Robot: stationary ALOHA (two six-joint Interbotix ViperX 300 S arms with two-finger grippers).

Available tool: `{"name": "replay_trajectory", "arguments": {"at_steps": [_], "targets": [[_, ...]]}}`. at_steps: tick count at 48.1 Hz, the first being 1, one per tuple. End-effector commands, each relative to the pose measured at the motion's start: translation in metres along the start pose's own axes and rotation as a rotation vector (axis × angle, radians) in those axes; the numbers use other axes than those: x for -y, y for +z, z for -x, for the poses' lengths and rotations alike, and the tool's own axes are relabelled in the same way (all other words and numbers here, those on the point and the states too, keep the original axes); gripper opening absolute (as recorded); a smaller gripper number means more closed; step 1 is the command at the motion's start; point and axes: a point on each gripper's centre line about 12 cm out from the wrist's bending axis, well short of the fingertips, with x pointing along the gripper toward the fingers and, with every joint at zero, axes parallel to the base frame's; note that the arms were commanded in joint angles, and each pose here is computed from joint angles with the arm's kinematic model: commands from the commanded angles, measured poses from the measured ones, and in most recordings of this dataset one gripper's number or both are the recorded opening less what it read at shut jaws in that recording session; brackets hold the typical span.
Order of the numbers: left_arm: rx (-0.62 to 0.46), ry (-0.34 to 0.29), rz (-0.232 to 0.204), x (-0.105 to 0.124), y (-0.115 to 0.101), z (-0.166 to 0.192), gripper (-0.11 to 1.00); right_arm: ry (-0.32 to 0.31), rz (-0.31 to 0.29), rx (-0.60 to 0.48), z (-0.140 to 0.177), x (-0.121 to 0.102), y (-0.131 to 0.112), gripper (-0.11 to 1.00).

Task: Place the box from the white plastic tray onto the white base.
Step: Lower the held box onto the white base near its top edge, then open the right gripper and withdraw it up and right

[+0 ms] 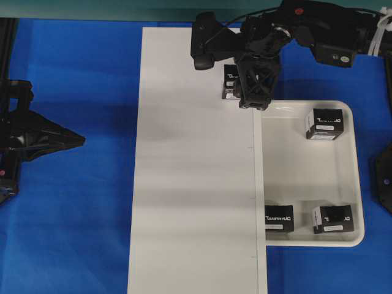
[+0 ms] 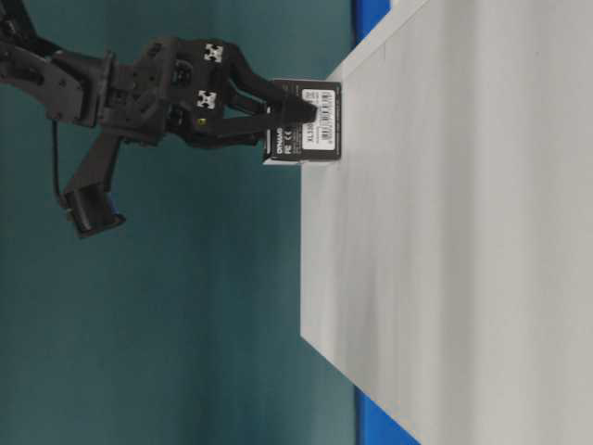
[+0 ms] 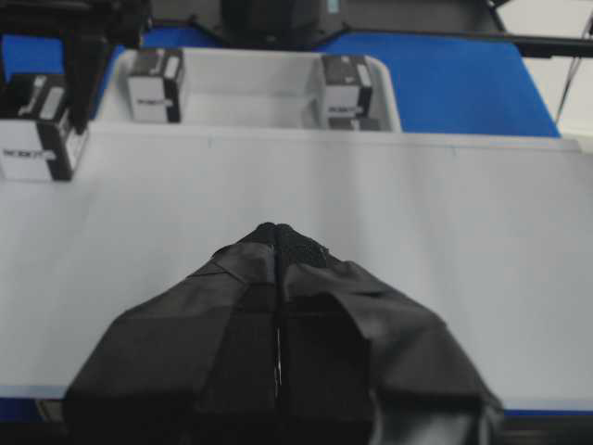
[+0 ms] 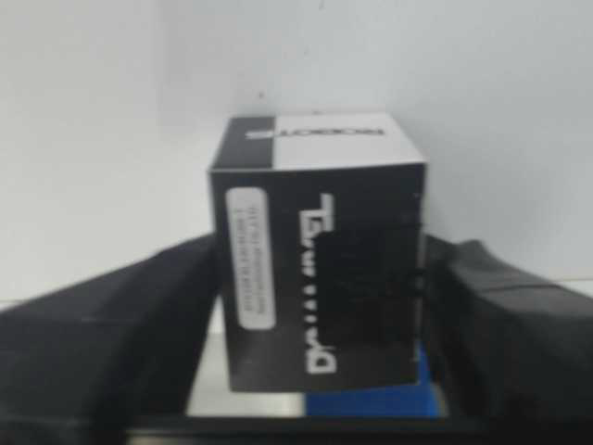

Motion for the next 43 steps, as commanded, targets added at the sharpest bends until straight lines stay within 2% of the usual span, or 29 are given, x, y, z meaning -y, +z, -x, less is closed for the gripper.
{"name": "replay_trajectory", "arguments": {"at_steps": [1, 5, 25, 43], "targets": [[0.031, 0.001, -0.001, 0.0, 0.012, 0.0, -0.07, 0.0, 0.011, 0.009, -0.004, -0.003, 0.004, 0.88], [0.032, 0.001, -0.001, 0.0, 0.012, 0.0, -0.07, -0.004, 0.01, 0.019, -0.004, -0.003, 0.005, 0.99], [0.031, -0.001, 0.0, 0.0, 0.012, 0.0, -0.07, -0.013, 0.008, 0.04, 0.002, -0.003, 0.008, 0.99], [0.032, -0.001, 0.0, 0.0, 0.012, 0.0, -0.07, -0.08, -0.059, 0.229, 0.077, -0.008, 0.008, 0.99]]}}
